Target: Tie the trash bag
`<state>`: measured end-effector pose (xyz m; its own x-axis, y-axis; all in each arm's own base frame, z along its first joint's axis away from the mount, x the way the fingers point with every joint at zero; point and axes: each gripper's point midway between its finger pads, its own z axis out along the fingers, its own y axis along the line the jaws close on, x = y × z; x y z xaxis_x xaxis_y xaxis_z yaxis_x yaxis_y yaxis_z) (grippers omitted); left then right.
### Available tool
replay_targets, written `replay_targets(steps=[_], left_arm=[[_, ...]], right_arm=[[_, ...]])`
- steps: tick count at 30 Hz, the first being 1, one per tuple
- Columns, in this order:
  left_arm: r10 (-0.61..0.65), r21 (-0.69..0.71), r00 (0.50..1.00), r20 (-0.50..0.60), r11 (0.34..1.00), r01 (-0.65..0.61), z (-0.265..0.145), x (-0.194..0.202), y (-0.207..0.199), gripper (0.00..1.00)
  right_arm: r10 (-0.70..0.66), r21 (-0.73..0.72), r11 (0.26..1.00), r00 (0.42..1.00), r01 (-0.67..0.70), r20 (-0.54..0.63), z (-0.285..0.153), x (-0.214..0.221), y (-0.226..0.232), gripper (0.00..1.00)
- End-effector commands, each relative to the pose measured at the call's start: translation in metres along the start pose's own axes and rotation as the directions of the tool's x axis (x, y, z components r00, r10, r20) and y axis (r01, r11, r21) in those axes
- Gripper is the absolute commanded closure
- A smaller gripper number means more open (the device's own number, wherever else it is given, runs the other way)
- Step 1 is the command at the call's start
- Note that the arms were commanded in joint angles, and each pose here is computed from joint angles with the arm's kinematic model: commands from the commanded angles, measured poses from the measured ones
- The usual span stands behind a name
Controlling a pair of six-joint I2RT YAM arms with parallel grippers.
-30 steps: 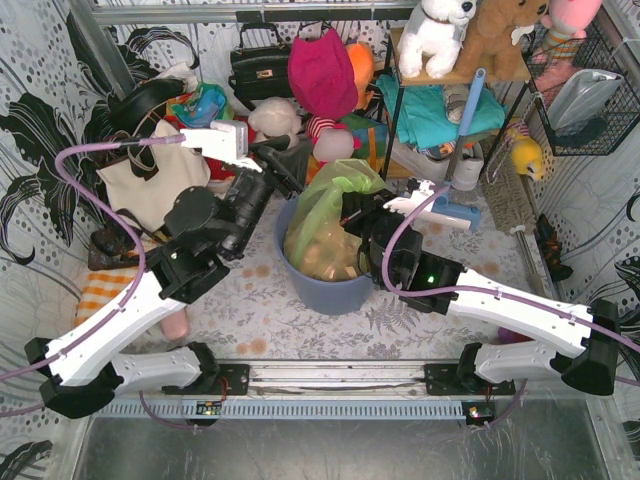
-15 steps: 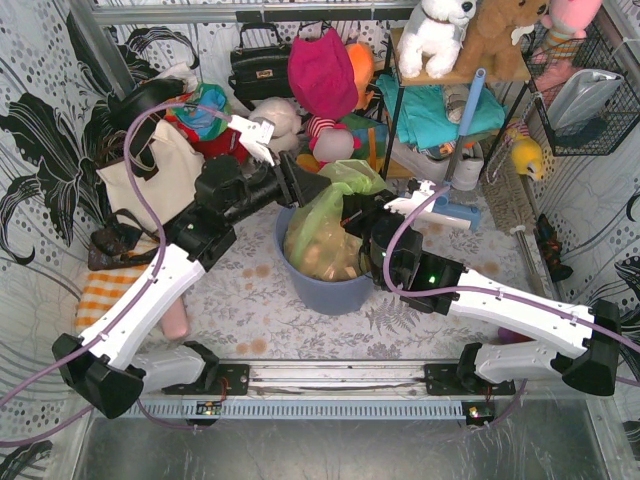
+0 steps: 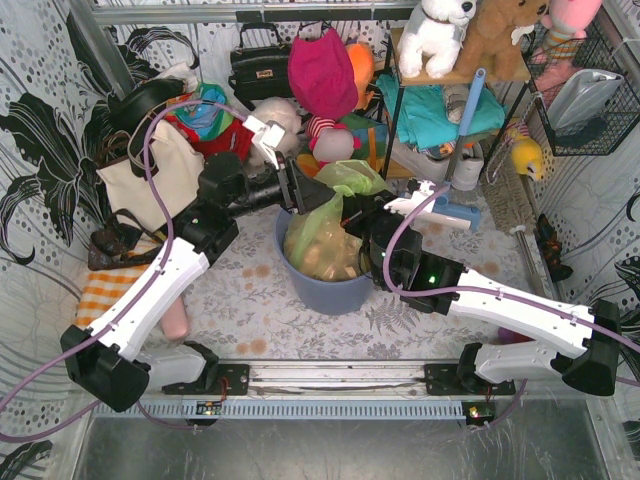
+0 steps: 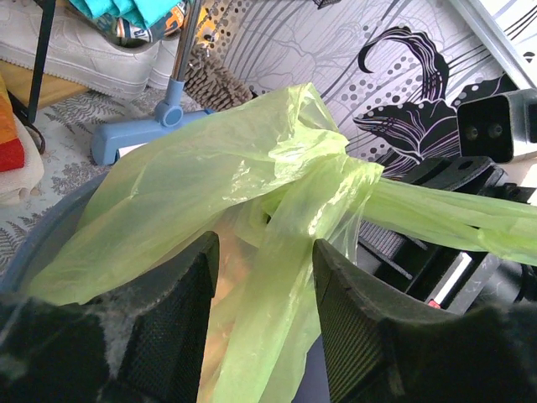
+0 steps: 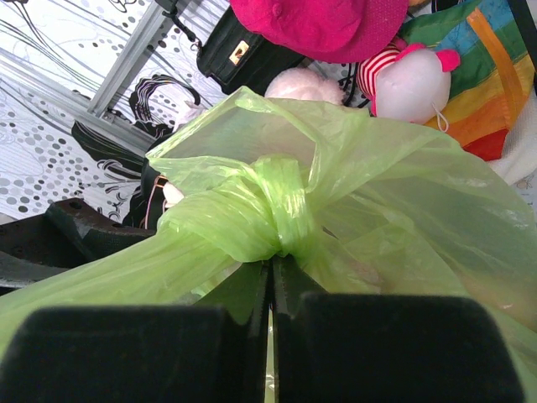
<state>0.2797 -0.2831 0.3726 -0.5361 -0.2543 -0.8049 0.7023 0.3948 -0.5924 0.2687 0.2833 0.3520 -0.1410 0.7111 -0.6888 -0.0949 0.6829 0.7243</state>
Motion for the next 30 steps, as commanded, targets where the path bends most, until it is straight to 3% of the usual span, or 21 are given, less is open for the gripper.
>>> replay_targets(steps=[1,3,6,14,30], left_arm=[[0.037,0.013,0.999,-0.012,0.999,-0.037,-0.002,0.002,0.002,0.42],[0.031,0.040,0.999,-0.029,0.999,-0.030,-0.002,0.007,-0.001,0.48],[0.020,0.085,0.999,-0.051,0.996,-0.015,-0.003,0.012,-0.009,0.69],[0.000,0.154,0.998,-0.068,0.988,0.010,-0.017,0.014,-0.032,0.96],[-0.073,0.198,0.991,-0.116,0.976,0.095,-0.038,0.036,-0.047,1.00]], right_arm=[[0.056,-0.019,0.998,0.998,-0.056,0.013,-0.002,-0.012,0.014,1.00],[0.053,-0.019,0.998,0.999,-0.052,0.010,-0.002,-0.010,0.014,1.00],[0.052,-0.018,0.998,0.999,-0.052,0.013,0.000,-0.007,0.012,1.00],[0.070,-0.053,0.996,0.997,-0.069,0.026,0.001,-0.003,0.014,1.00],[0.092,-0.223,0.972,0.993,-0.073,0.080,0.001,0.003,0.029,1.00]])
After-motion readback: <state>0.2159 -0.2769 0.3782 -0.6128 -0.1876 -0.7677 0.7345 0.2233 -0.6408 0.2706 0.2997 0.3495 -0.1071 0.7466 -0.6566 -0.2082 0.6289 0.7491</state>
